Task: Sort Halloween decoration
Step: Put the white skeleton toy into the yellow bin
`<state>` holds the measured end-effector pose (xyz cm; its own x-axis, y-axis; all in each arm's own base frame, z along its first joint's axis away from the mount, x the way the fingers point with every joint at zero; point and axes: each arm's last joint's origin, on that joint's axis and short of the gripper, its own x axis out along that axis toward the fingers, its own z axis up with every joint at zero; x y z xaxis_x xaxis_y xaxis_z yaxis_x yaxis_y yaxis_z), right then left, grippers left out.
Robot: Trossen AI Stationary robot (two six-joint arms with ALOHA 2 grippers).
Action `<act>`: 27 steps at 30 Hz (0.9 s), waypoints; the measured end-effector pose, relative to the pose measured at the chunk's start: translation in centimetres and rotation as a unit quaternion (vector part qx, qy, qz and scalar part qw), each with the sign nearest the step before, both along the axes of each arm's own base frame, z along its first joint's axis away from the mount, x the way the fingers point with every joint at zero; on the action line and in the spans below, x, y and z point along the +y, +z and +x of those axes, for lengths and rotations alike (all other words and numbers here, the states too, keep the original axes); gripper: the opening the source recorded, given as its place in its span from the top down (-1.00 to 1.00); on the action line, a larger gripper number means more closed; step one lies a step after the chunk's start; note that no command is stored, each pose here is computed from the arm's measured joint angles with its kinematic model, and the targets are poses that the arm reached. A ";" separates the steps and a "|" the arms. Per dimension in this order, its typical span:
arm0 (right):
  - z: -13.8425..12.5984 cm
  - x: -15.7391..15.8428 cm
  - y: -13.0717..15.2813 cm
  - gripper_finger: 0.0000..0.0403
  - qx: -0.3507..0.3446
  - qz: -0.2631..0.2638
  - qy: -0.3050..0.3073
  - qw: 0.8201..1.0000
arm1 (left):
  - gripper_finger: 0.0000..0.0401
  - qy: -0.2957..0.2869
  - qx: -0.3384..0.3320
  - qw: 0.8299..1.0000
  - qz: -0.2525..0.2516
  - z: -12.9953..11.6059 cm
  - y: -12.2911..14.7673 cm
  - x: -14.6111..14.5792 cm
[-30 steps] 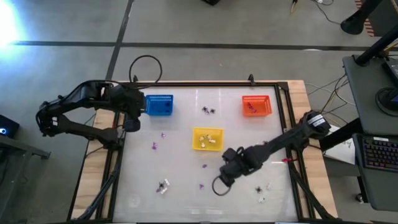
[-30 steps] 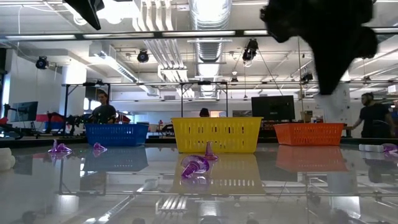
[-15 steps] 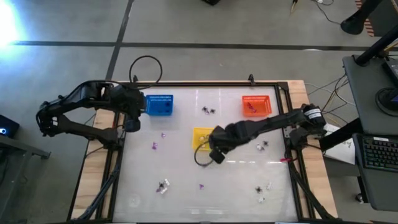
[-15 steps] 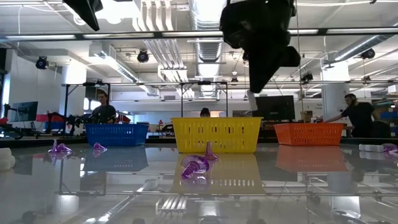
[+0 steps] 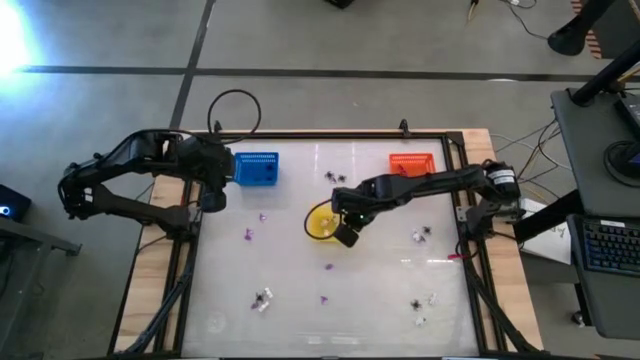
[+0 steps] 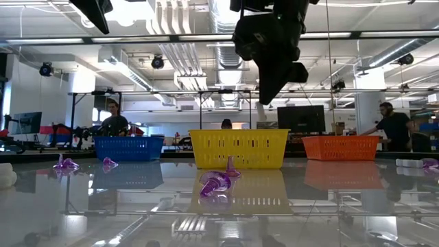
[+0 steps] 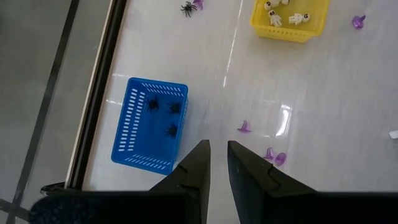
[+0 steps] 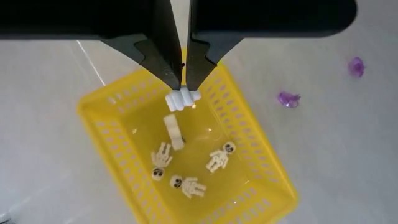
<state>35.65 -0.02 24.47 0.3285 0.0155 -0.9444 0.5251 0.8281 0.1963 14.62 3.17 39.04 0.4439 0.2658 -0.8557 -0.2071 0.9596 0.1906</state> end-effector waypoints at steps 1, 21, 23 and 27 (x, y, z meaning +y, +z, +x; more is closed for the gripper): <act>0.0 -0.2 0.0 0.94 0.000 0.003 0.003 1.000 | 0.81 0.000 0.000 1.000 0.000 0.0 0.0 0.0; 0.2 -0.9 -0.2 0.94 -0.001 -0.015 0.015 1.000 | 0.54 -0.001 0.000 1.000 -0.003 0.0 0.0 0.0; 0.2 -1.0 -0.2 0.94 -0.001 -0.020 0.018 1.000 | 0.50 0.003 -0.002 1.000 -0.005 0.0 0.0 0.0; 0.2 -1.3 -0.2 0.94 -0.001 -0.023 0.019 1.000 | 0.48 0.012 -0.007 1.000 -0.011 0.1 0.0 0.0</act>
<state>35.82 -1.28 24.25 0.3310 -0.0150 -0.9435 0.4933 0.8551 0.1594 14.67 3.15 39.04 0.4491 0.2581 -0.8554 -0.2323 0.9582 0.1671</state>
